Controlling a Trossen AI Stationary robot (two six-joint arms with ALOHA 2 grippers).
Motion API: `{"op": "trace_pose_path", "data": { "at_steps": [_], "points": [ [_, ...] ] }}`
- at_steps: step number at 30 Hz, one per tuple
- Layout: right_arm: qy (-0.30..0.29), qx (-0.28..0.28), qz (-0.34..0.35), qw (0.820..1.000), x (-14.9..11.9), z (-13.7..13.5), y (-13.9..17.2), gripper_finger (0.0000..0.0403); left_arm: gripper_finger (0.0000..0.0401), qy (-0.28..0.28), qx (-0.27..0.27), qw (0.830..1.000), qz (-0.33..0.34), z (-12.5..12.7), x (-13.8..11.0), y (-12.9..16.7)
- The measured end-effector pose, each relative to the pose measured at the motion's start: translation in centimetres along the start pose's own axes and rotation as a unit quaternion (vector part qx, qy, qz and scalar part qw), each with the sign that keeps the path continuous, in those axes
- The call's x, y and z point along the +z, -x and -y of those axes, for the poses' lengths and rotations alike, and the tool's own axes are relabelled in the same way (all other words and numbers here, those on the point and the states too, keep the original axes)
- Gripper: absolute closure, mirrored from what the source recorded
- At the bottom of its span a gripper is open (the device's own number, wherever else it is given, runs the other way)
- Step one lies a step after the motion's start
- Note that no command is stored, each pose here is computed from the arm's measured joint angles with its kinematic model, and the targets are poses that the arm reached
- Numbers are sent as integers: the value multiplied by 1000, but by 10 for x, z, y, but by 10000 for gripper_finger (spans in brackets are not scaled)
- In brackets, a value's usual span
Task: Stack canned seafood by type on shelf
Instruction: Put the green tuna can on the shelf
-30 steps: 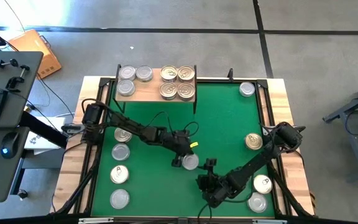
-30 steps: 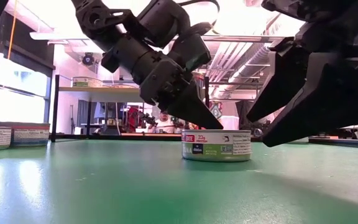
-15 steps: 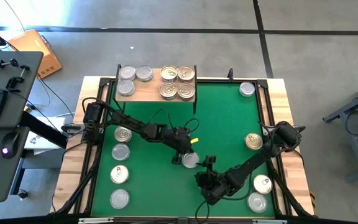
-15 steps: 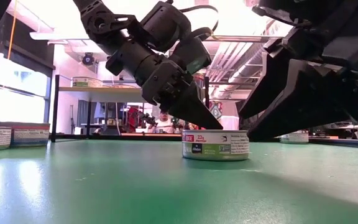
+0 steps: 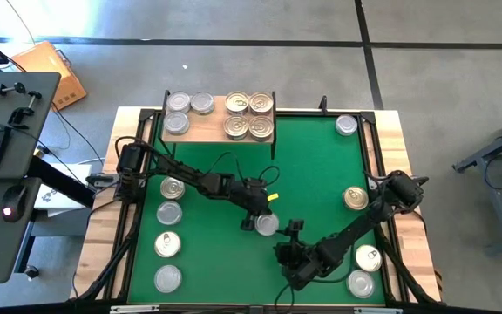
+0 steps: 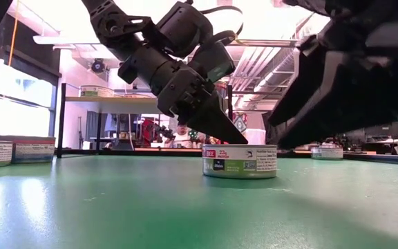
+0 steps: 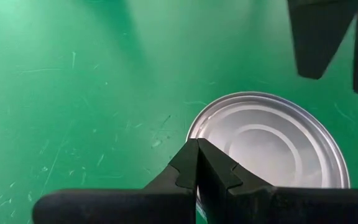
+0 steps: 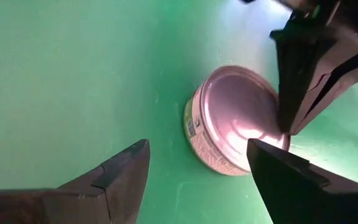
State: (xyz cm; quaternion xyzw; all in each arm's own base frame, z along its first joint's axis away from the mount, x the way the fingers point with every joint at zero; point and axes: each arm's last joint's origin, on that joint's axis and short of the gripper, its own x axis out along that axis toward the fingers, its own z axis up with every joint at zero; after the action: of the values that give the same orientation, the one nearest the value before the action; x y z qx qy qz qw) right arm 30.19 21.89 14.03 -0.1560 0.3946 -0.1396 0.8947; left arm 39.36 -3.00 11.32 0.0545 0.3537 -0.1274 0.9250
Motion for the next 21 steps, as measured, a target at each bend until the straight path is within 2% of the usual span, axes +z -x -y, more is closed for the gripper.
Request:
{"op": "trace_pose_path", "data": {
  "at_steps": [6, 13, 16, 21],
  "points": [
    [6, -8, -17, 1000, 8, 0, 11, 139, 401, 14, -20, 999, 31, -2, -14, 1],
    [-68, -50, -59, 995, -5, 7, 14, 139, 401, 29, -16, 997, 66, 0, -26, 3],
    [-86, -63, -31, 994, -6, 6, 11, 139, 401, 28, -16, 997, 66, 0, -26, 3],
    [-88, -59, 8, 994, -25, 4, -7, 139, 401, 25, -13, 997, 65, -1, -26, 3]
  ]
}}
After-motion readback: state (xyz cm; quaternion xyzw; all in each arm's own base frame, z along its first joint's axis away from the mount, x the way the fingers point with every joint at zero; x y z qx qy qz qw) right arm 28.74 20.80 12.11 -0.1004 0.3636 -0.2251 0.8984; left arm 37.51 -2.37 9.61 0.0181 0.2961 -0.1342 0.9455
